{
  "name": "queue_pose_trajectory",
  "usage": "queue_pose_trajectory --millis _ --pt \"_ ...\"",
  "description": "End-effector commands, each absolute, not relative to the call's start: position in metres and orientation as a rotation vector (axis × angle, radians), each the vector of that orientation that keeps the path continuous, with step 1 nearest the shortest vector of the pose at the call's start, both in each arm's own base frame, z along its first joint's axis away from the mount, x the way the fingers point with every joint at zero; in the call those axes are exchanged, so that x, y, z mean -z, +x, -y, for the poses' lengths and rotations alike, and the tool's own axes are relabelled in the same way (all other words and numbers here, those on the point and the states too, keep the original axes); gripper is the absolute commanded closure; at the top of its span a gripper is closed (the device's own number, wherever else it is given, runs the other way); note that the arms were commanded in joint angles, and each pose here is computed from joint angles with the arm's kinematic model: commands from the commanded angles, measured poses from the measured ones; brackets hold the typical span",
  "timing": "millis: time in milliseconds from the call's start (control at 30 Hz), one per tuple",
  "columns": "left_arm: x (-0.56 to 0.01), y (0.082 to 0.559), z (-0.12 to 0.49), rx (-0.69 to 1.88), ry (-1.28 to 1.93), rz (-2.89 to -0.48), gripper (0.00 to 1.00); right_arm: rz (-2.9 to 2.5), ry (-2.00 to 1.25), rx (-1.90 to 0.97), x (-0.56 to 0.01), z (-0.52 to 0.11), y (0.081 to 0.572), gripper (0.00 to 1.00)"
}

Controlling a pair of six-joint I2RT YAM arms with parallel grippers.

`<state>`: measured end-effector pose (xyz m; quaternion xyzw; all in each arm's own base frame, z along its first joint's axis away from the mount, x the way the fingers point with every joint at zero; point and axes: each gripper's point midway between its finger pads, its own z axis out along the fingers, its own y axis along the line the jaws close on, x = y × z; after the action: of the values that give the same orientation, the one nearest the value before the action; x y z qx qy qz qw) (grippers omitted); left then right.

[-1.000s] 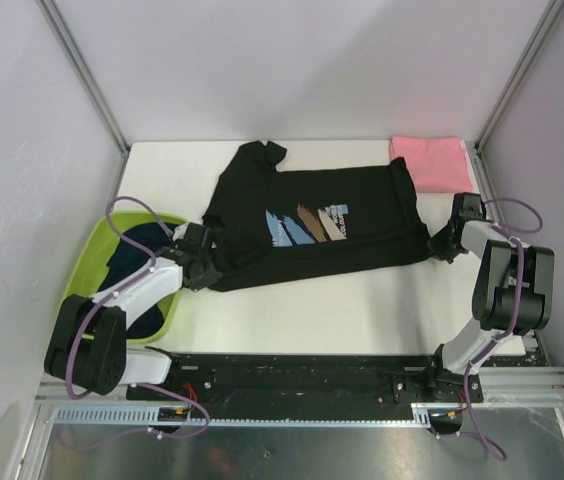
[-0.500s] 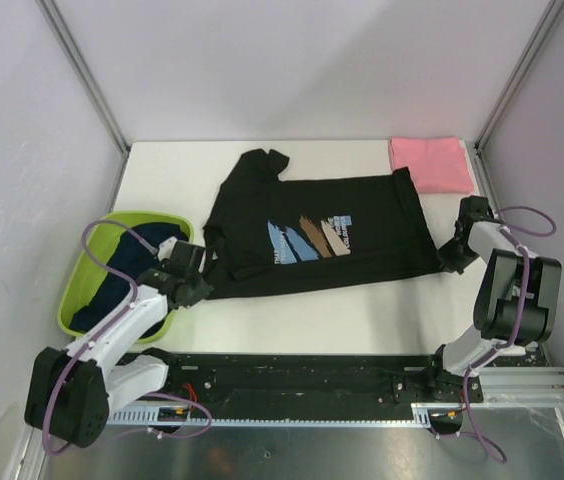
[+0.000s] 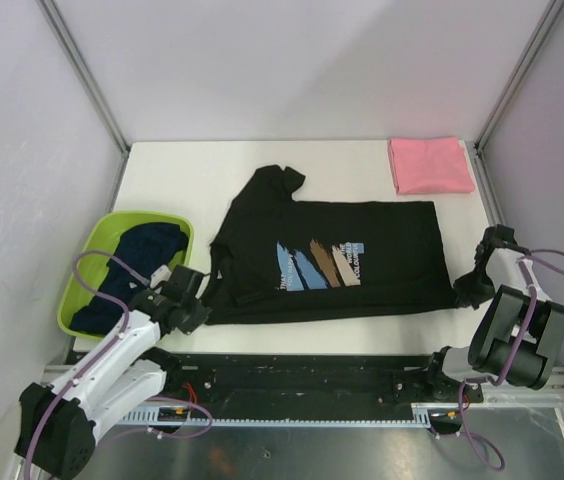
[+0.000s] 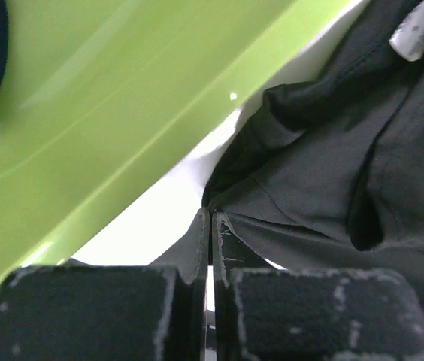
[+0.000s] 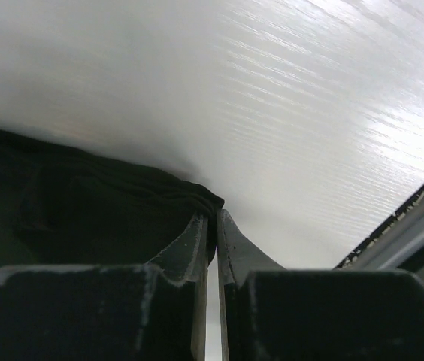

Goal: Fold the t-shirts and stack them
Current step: Fold the flattened tshirt in 1/3 of the way

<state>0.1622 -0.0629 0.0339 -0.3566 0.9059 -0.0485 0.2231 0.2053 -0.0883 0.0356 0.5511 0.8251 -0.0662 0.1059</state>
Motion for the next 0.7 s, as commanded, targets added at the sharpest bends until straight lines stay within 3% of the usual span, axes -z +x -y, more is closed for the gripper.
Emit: queue_pose_trajectory --millis 0,67,133,200,300,400,533,667 --pt "-0.014 0.133 0.053 0.047 -1.155 -2.514 1.00 -2.399 1.678 0.267 -0.036 0.095 0.188 1.00" --pt "-0.008 0.127 0.053 0.044 -1.169 -2.526 1.00 -2.406 1.684 0.249 -0.034 0.093 0.187 1.00" --pt "-0.008 0.126 0.055 0.052 -1.160 -2.537 0.97 -2.409 1.686 0.222 -0.033 0.091 0.189 0.92" --pt "-0.012 0.130 0.058 0.070 -1.133 -2.545 0.81 -2.406 1.679 0.199 -0.034 0.090 0.192 0.78" --pt "-0.030 0.143 0.064 0.110 -1.051 -2.538 0.49 -2.388 1.659 0.175 -0.039 0.090 0.196 0.52" --pt "-0.058 0.161 0.069 0.157 -0.947 -2.504 0.34 -2.366 1.621 0.151 -0.049 0.092 0.204 0.44" --pt "-0.097 0.183 0.073 0.181 -0.810 -2.461 0.33 -2.326 1.531 0.163 -0.074 0.097 0.220 0.42" --pt "-0.110 0.191 0.079 0.182 -0.702 -2.491 0.44 -2.304 1.370 0.092 -0.103 0.085 0.244 0.43"
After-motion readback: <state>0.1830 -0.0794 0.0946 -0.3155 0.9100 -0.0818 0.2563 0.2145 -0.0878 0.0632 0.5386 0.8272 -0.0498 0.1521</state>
